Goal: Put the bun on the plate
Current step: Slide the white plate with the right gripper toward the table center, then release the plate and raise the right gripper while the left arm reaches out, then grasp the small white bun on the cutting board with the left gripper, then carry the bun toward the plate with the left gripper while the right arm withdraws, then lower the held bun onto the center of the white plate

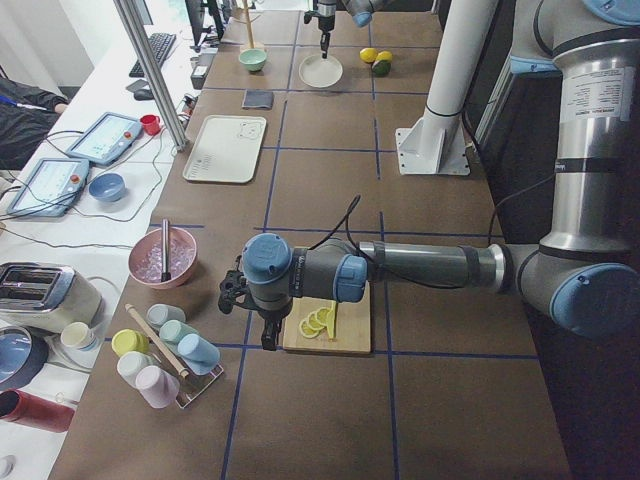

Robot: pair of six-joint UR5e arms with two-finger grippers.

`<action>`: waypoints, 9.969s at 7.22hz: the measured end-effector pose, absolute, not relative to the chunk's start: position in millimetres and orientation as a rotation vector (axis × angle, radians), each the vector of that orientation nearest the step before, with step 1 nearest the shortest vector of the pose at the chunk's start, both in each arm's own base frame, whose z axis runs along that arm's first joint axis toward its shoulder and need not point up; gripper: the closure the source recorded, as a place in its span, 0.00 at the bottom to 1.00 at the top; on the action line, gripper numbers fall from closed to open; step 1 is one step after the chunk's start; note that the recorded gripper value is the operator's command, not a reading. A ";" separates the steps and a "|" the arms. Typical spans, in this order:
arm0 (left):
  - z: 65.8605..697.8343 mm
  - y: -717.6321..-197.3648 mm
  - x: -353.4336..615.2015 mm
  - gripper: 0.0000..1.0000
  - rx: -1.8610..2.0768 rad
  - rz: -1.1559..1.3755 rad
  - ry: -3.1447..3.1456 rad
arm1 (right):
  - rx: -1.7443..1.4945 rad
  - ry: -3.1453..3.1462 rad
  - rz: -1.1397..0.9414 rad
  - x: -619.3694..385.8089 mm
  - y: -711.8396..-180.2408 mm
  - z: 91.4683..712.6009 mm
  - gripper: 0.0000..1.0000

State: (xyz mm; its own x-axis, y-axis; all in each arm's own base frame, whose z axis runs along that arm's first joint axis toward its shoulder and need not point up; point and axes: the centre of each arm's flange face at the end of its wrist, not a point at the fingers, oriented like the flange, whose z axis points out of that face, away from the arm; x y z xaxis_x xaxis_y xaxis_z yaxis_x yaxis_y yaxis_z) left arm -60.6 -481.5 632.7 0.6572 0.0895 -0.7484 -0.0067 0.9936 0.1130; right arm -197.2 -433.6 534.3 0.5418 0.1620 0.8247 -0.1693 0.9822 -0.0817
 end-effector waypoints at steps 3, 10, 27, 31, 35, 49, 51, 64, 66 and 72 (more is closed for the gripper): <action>636.4 -480.6 -60.1 0.00 0.096 0.052 0.854 | -0.057 -1.153 0.228 -301.5 -463.1 416.7 1.00; 641.0 -480.7 -60.1 0.00 0.100 0.054 0.852 | -0.060 -1.192 0.298 -527.0 -391.1 310.0 0.80; 510.3 -382.0 268.9 0.00 0.159 -0.119 0.790 | 0.071 -0.826 0.074 -341.0 -489.2 288.1 0.00; 523.2 -390.0 295.2 0.03 0.157 -0.102 0.790 | 0.066 -0.824 0.082 -338.2 -489.2 290.1 0.00; 527.1 -389.8 297.6 0.25 0.150 -0.099 0.791 | 0.059 -0.815 0.091 -336.6 -487.8 297.1 0.00; 470.3 -395.4 294.1 0.68 0.094 -0.094 0.812 | 0.069 -0.816 0.108 -323.3 -496.1 298.2 0.00; 381.6 -425.9 327.0 0.68 0.074 -0.105 0.789 | 0.076 -0.812 0.117 -300.3 -505.1 308.8 0.00; 154.7 -401.7 637.2 0.53 0.065 -0.206 0.825 | 0.105 -0.761 -0.078 15.7 -524.4 552.9 0.00; 160.4 -403.0 641.1 0.15 0.065 -0.204 0.819 | 0.100 -0.761 -0.074 16.6 -522.3 555.5 0.00; 143.9 -412.3 613.1 0.01 0.100 -0.167 0.832 | 0.099 -0.762 -0.064 22.9 -519.1 558.9 0.00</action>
